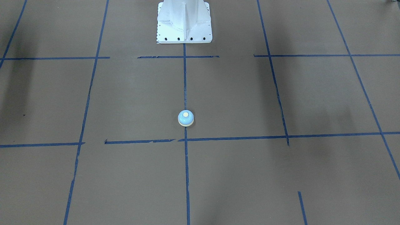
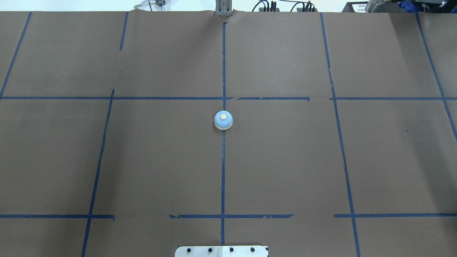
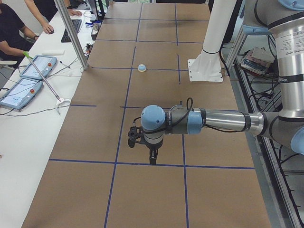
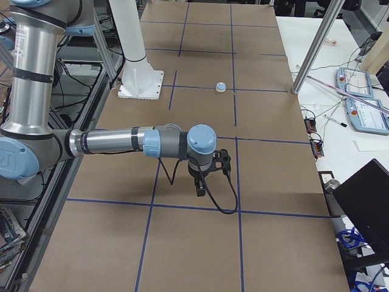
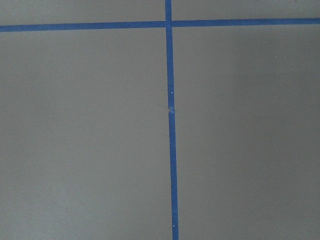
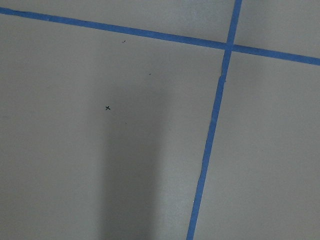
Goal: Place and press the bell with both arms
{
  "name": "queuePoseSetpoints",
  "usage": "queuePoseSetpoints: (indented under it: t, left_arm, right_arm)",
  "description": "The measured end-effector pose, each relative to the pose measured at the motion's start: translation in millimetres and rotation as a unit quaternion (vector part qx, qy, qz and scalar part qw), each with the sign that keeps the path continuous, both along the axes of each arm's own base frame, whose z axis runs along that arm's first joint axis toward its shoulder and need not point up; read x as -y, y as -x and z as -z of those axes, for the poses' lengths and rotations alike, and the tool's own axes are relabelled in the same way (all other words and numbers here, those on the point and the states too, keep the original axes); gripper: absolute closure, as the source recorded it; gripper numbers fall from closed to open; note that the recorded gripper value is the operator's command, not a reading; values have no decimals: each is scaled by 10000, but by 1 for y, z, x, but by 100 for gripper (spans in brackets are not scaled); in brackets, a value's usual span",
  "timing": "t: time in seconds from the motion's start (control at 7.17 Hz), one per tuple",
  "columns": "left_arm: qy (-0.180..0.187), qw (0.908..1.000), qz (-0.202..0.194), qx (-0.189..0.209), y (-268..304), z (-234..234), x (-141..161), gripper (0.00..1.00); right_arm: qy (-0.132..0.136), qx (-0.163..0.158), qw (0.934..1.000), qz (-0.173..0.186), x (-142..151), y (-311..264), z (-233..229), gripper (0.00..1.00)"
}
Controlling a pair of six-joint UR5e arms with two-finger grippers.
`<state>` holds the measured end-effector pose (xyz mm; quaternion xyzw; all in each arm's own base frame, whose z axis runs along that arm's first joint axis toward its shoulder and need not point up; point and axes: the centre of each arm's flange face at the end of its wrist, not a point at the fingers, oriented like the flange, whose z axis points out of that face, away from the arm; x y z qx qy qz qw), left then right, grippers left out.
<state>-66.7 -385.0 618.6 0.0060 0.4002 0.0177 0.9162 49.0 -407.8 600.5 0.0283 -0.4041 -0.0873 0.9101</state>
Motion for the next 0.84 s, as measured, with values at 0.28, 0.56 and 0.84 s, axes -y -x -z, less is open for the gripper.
queuePoseSetpoints:
  t: [0.28, 0.56, 0.84]
  left_arm:
    - [9, 10000, 0, 0, 0, 0, -1, 0]
    - [8, 10000, 4, 0, 0, 0, -2, 0]
    - [10, 10000, 1, -1, 0, 0, -3, 0]
  right_arm:
    - [0, 1, 10000, 0, 0, 0, 0, 0]
    - [0, 6, 10000, 2, 0, 0, 0, 0]
    - [-5, 5, 10000, 0, 0, 0, 0, 0]
